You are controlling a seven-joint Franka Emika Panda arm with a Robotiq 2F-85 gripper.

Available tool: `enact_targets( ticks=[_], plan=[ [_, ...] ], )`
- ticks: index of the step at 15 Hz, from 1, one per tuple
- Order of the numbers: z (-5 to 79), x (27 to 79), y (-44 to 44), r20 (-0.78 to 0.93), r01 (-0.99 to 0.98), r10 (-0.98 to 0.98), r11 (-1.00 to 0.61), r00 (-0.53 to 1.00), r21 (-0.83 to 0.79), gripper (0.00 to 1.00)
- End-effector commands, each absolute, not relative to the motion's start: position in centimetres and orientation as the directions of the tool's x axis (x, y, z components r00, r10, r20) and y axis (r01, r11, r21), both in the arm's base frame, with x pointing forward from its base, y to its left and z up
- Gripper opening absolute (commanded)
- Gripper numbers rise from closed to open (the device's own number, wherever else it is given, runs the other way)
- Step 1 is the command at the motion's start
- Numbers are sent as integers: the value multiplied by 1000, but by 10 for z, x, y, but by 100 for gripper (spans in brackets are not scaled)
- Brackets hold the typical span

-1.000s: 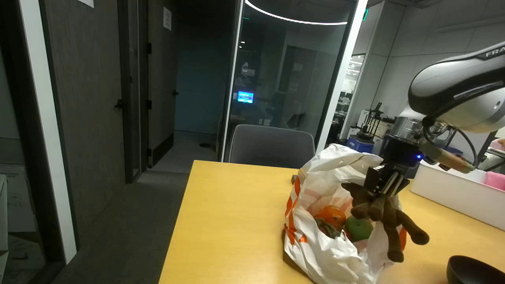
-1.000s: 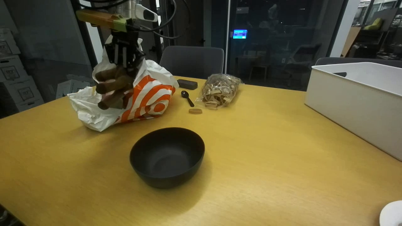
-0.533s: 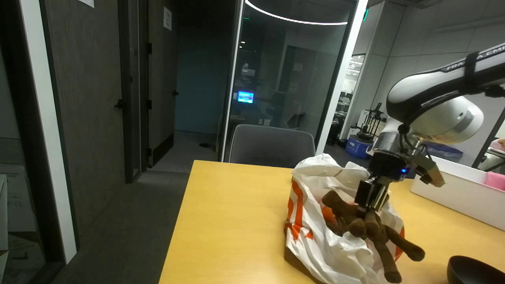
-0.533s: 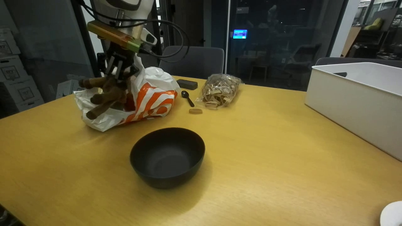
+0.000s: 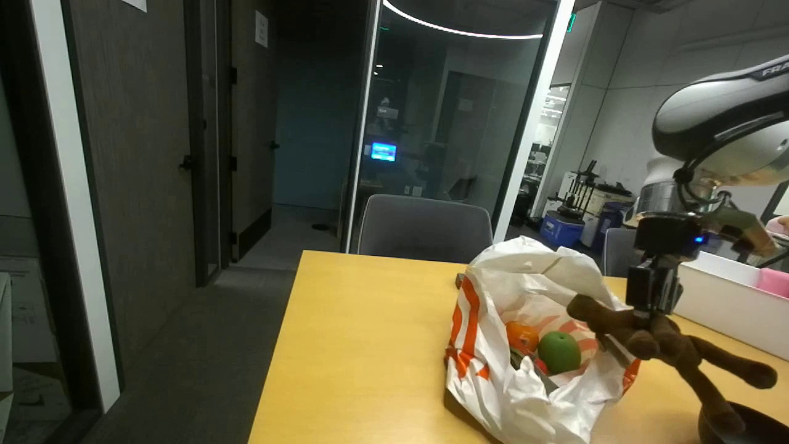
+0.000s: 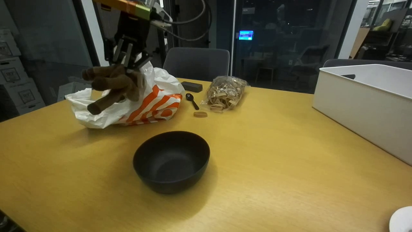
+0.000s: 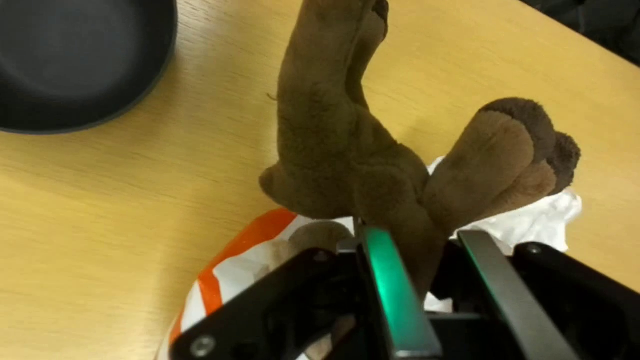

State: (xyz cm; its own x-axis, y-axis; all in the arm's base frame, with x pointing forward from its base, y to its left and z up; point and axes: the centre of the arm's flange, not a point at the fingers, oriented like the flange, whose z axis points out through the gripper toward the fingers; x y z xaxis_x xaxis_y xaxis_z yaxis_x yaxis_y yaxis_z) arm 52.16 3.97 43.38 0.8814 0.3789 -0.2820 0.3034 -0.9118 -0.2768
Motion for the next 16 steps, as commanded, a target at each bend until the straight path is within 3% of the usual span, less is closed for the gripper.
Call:
enact_targets(
  ticks=[1, 6, 8, 16],
  plan=[
    [487, 488, -5, -207, 180, 218, -966, 954, -188, 8],
    [508, 463, -60, -219, 100, 134, -982, 966, -161, 8],
    [497, 465, -70, -214, 20, 32, -998, 976, -59, 8],
    [409, 535, -66, 40, -206, -202, -952, 978, 228, 10]
  ],
)
